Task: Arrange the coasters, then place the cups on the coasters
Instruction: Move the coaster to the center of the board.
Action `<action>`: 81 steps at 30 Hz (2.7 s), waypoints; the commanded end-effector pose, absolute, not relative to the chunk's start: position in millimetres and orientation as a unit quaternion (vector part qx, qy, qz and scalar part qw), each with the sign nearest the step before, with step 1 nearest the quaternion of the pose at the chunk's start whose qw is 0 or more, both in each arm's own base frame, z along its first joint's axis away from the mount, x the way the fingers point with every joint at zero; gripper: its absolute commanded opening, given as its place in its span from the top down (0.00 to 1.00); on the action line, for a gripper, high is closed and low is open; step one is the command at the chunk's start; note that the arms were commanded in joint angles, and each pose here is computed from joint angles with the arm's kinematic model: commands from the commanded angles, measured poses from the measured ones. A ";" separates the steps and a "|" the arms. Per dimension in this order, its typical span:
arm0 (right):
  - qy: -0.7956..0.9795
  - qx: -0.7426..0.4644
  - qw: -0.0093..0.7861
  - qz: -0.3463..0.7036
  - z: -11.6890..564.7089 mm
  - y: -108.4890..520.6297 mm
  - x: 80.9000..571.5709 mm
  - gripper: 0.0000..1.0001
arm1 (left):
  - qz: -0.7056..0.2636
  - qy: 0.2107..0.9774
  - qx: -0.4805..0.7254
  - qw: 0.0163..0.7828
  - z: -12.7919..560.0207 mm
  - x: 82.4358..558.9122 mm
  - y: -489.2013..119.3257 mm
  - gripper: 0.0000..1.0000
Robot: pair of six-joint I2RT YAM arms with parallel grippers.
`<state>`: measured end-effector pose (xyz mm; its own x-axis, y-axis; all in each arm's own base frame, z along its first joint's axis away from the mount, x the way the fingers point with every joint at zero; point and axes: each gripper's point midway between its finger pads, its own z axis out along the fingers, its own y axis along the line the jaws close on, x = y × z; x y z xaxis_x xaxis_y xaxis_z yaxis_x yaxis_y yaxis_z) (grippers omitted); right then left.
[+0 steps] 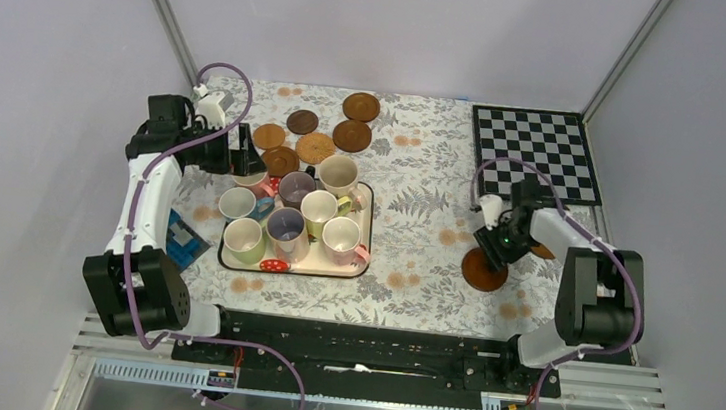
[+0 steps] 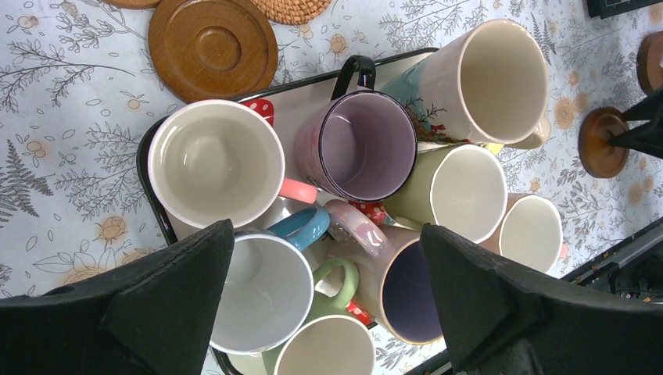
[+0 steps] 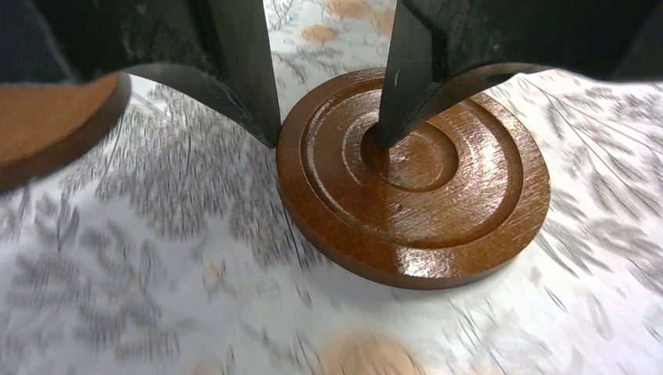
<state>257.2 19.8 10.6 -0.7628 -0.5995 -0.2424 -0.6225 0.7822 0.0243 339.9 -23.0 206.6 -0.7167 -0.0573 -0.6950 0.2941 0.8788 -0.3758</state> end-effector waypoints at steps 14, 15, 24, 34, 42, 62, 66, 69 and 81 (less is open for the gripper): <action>0.965 -0.249 0.086 0.010 24.7 -109.7 213.3 0.45 | -0.231 0.879 0.098 0.406 216.0 342.2 -28.0 0.01; 0.965 -0.249 0.083 0.009 24.0 -113.4 212.1 0.45 | -0.230 0.879 0.098 0.407 216.4 342.4 -27.7 0.01; 0.968 -0.236 0.081 -0.011 27.9 -139.9 219.9 0.44 | -0.228 0.880 0.098 0.404 213.4 342.9 -26.8 0.01; 0.962 -0.233 0.127 0.070 51.0 -101.3 217.1 0.30 | -0.234 0.880 0.096 0.403 212.8 342.8 -28.6 0.01; 0.963 -0.218 0.127 0.092 43.8 -89.5 208.6 0.13 | -0.236 0.880 0.098 0.401 209.6 343.7 -30.1 0.01; 0.979 -0.164 0.120 0.022 -0.1 -107.9 204.3 0.20 | -0.241 0.885 0.097 0.387 191.4 345.6 -30.2 0.01; 0.982 -0.154 0.109 0.008 -1.3 -116.2 204.6 0.25 | -0.240 0.886 0.097 0.385 190.1 346.1 -29.7 0.01; 0.983 -0.153 0.103 -0.004 -1.0 -122.8 204.5 0.27 | -0.235 0.886 0.098 0.387 190.2 346.2 -28.4 0.01; 0.985 -0.138 0.096 -0.033 2.6 -151.4 209.2 0.33 | -0.237 0.888 0.097 0.383 185.2 348.1 -28.2 0.01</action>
<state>210.0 -117.4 9.1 -0.9349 -0.2599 -0.2417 -0.2734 0.9616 0.0236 339.8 -27.3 183.0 -0.7200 -0.0321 -0.6932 0.3157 0.8744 -0.3684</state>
